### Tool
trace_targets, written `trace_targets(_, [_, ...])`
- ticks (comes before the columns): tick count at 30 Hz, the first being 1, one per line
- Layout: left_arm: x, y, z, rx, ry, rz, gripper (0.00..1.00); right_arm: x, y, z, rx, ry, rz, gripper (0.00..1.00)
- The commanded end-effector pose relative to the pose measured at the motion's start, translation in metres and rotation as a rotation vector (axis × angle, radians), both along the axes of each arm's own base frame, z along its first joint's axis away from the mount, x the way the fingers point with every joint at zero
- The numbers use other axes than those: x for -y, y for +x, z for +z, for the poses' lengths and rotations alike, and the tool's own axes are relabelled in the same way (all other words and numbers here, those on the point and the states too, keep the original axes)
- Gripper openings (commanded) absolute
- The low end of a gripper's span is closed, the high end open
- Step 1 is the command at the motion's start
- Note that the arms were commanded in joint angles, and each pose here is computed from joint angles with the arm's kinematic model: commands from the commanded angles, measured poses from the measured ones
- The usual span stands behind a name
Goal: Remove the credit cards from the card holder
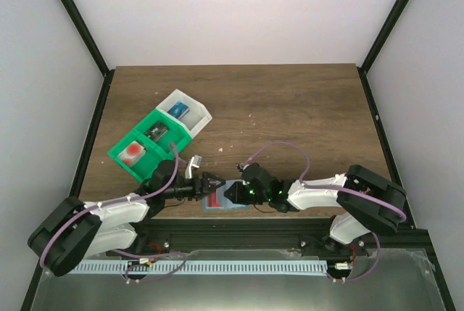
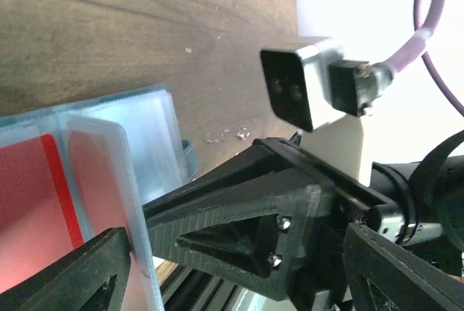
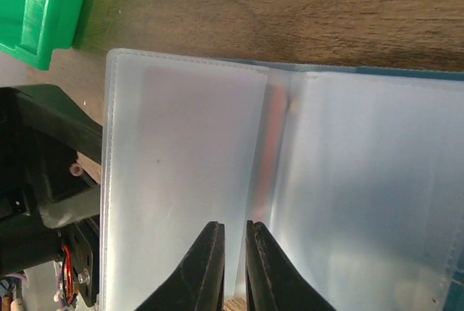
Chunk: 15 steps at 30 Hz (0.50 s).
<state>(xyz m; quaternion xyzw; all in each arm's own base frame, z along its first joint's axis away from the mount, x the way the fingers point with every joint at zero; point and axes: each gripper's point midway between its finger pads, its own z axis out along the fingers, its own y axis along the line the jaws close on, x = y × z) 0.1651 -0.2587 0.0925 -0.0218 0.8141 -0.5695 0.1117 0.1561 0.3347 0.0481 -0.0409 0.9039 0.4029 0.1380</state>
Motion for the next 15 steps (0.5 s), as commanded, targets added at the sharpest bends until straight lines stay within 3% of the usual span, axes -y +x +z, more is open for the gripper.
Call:
trace_targets(1, [-0.004, 0.012, 0.010, 0.081, 0.053, 0.044, 0.82, -0.005, -0.002, 0.003, 0.026, 0.023, 0.028, 0.11])
trace_targets(5, [-0.013, 0.014, 0.015, 0.110, 0.066, 0.093, 0.82, -0.020, -0.006, -0.001, -0.007, 0.022, 0.085, 0.15])
trace_targets(15, [-0.031, 0.022, -0.003, 0.114, 0.208, 0.171, 0.83, -0.013, -0.001, -0.024, -0.048, -0.084, 0.043, 0.24])
